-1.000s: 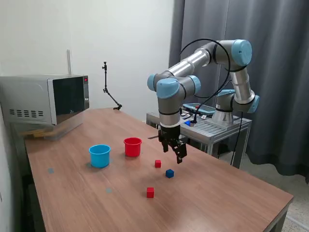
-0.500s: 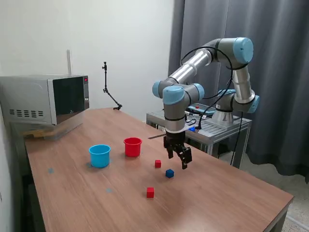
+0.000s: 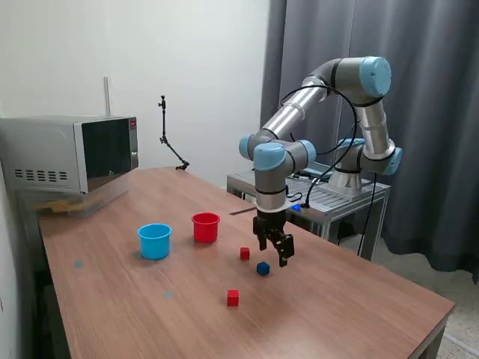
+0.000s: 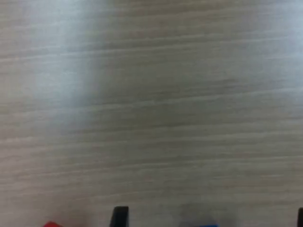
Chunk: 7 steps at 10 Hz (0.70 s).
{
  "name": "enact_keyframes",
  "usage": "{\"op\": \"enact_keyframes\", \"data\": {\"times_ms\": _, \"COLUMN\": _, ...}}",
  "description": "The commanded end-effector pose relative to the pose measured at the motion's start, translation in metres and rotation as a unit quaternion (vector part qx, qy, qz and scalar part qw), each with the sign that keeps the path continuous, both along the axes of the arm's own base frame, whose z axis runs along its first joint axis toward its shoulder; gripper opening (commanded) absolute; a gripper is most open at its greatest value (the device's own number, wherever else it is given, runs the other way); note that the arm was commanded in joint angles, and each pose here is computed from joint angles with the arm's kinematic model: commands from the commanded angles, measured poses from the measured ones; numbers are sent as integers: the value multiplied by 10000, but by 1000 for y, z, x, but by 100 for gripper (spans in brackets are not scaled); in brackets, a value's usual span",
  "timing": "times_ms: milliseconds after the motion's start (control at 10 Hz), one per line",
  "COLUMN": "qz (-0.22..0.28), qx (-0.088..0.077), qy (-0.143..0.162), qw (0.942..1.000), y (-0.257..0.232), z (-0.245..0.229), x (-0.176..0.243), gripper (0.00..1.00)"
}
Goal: Place red objects in the red bin, and blue objects in the blue bin.
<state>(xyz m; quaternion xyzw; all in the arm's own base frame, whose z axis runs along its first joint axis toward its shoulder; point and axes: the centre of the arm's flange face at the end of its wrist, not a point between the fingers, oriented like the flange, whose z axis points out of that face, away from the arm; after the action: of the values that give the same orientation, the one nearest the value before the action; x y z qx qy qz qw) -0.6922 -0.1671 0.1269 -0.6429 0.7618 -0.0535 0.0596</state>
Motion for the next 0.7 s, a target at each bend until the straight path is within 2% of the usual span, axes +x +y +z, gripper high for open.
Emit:
{"op": "enact_keyframes", "data": {"times_ms": 0, "qz": 171, "qx": 85, "qy": 127, "qw": 9997, "y": 10, "z": 3, "x": -4, "gripper": 100}}
{"op": "enact_keyframes", "data": {"times_ms": 300, "qz": 585, "qx": 6, "qy": 439, "qw": 9973, "y": 13, "z": 17, "x": -17, "gripper": 100}}
{"op": "enact_keyframes", "data": {"times_ms": 600, "qz": 807, "qx": -67, "qy": 441, "qw": 9957, "y": 13, "z": 16, "x": -18, "gripper": 100}}
